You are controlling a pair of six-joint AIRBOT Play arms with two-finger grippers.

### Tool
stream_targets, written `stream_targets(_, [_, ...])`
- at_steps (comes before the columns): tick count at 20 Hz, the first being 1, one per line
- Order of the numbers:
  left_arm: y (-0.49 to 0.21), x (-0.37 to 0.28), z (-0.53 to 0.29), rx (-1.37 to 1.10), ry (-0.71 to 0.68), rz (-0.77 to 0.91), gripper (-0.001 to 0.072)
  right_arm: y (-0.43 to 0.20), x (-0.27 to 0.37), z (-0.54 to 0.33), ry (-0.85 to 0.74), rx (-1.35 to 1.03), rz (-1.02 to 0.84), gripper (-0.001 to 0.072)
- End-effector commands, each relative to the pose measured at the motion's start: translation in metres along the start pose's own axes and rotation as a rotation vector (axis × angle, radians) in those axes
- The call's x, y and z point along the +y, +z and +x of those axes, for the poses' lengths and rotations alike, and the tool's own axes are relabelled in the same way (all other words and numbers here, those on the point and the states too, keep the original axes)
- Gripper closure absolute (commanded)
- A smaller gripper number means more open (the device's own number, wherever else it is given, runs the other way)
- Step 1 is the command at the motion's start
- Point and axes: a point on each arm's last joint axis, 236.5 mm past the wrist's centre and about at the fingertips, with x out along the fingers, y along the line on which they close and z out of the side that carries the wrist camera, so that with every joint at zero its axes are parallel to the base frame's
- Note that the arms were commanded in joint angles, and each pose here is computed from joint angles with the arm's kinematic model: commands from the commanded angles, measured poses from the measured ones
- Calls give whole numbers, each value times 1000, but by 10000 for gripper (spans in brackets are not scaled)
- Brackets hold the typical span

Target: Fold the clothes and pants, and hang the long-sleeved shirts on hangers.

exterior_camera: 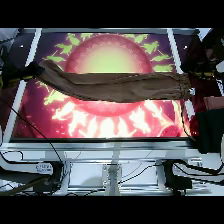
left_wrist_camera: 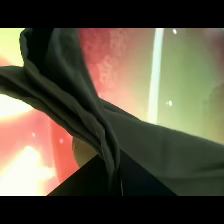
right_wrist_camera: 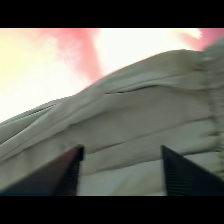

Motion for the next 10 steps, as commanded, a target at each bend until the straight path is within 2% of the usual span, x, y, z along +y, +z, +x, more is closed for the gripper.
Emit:
stream_targets(1, [-11,-25,-23,70,-28,71,687,-1,59,1,84,-40,-99,481])
stream_targets(2, [-9,-27,-26,61,-28,77,687,-1,83,6,117,-69,-132,657])
stream_targets(3, [-8,-30,-28,57,-30,83,687,-1,108,11,153,-103,-160,682])
stream_targets(6, [-8,-45,-32,57,-48,108,687,-25,178,36,254,-124,-205,683])
stream_targets(10, [-3,-56,-41,37,-53,130,687,-103,248,80,355,4,-167,684])
